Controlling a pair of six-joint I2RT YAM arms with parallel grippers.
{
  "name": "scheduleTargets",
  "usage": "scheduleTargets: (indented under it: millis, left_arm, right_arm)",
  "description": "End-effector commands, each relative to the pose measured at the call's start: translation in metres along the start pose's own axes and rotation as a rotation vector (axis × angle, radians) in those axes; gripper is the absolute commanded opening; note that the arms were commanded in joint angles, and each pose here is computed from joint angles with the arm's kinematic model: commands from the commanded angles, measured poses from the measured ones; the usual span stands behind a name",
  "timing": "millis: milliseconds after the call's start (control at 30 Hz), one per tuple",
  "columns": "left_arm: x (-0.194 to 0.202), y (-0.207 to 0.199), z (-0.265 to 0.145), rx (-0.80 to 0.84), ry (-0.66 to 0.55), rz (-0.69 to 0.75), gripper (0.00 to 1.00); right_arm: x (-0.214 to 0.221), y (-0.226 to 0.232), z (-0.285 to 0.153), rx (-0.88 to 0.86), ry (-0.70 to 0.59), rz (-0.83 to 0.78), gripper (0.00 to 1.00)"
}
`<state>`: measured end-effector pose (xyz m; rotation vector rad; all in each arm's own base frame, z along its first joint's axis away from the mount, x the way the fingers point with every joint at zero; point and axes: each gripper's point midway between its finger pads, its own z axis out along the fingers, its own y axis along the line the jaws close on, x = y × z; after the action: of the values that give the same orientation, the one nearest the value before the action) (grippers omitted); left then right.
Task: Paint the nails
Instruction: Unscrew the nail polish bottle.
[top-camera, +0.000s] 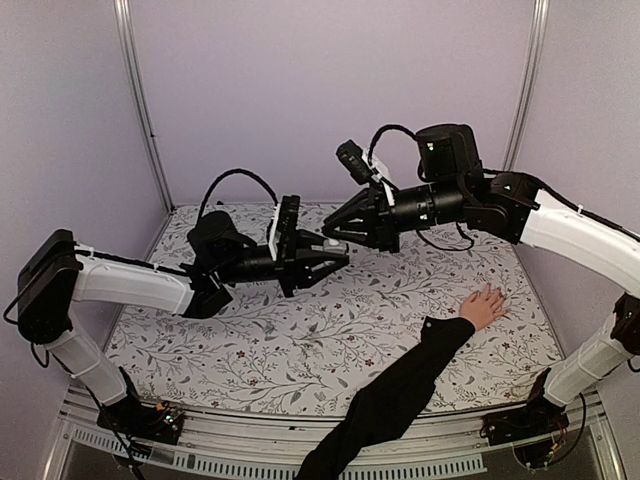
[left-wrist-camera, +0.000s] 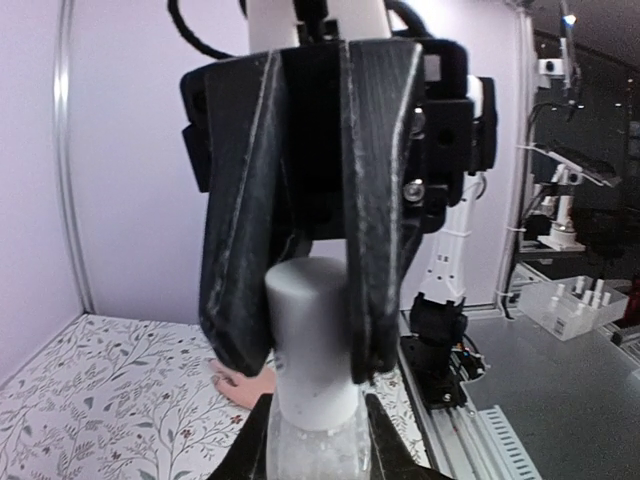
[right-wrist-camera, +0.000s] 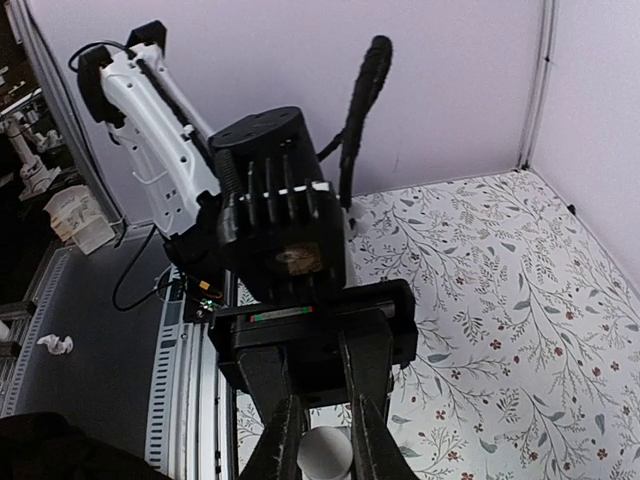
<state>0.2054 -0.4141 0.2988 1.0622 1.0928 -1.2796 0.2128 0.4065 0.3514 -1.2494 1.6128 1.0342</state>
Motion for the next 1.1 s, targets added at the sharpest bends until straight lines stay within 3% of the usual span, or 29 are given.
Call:
scheduleTargets:
  millis: [0, 333, 500, 833, 1067]
  left_arm:
    - [-0.013, -0.056, -0.003, 0.292, -0.061, 0.064, 0.00]
    - [-0.014, -0.081, -0.007, 0.480, -0.045, 0.028, 0.00]
    - [-0.012, -0.077, -0.007, 0.450, -0.042, 0.018, 0.00]
    - [-0.011, -0.020, -0.002, 0.060, -0.020, 0.064, 0.00]
    - [0.001, 0.017, -0.003, -0.147, 0.019, 0.046, 0.00]
  right_arm:
    - [-0.006, 0.030, -0.005, -0.153, -0.039, -0.103, 0.00]
    - [0.001, 0.058, -0.013, -0.316, -0.026, -0.185, 0.00]
    - [0.000, 0.054, -0.014, -0.290, -0.024, -0.194, 0.03]
    - [-0.014, 0.022, -0.020, -0.062, -0.071, -0.122, 0.53]
    - [-0.014, -0.012, -0.016, 0.111, -0.076, -0.020, 0.60]
